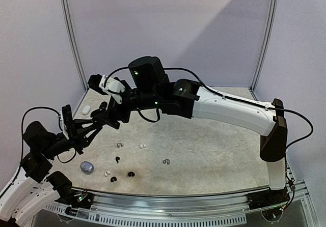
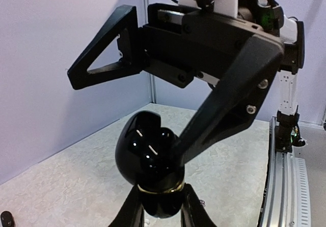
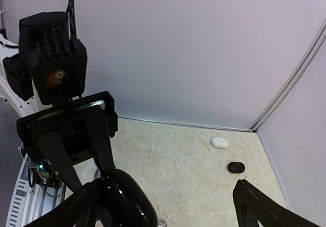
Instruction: Insert the wireless bluetooth earbuds into the charging case
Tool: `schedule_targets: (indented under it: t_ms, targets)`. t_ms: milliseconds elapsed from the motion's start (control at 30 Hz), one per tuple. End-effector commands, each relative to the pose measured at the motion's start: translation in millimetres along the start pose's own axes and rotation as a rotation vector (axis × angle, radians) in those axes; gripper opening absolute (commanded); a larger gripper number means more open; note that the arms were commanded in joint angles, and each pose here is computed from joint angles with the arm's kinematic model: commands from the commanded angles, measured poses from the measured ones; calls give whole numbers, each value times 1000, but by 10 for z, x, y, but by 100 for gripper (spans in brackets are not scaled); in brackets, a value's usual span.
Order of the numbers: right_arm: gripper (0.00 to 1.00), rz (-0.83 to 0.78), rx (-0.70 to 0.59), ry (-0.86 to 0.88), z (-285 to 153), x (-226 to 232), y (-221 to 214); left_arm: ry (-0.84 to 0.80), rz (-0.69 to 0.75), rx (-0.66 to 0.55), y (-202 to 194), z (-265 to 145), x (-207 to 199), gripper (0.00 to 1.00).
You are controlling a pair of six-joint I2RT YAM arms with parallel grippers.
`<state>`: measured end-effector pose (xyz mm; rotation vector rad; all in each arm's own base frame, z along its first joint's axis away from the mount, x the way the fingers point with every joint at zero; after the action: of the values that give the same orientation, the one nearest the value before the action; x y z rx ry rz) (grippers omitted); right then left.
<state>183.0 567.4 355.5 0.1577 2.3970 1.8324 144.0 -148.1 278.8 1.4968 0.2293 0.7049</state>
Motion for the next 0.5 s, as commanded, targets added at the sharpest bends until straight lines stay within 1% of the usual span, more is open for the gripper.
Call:
schedule_targets:
  t_ms: [0, 167, 467]
  targets:
    - [93, -16, 18, -48, 25, -56, 10, -25, 29, -4, 62, -6, -12, 0]
    - [92, -13, 14, -57, 58, -77, 5, -60, 75, 7, 29, -9, -61, 0]
    - [92, -17, 45, -66, 109, -96, -73, -45, 60, 12, 7, -10, -47, 0]
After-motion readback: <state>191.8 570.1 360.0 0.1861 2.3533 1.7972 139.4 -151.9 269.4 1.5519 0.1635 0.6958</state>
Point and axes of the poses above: each gripper's point midway between its finger pads, its own z axis out along the fingers, its own x axis along the line the jaws close on, y = z × x, the point moved 4 cm from there along -z, back along the fingers, and after that the axes turned 14 degrees about z, right-handed, at the moved point
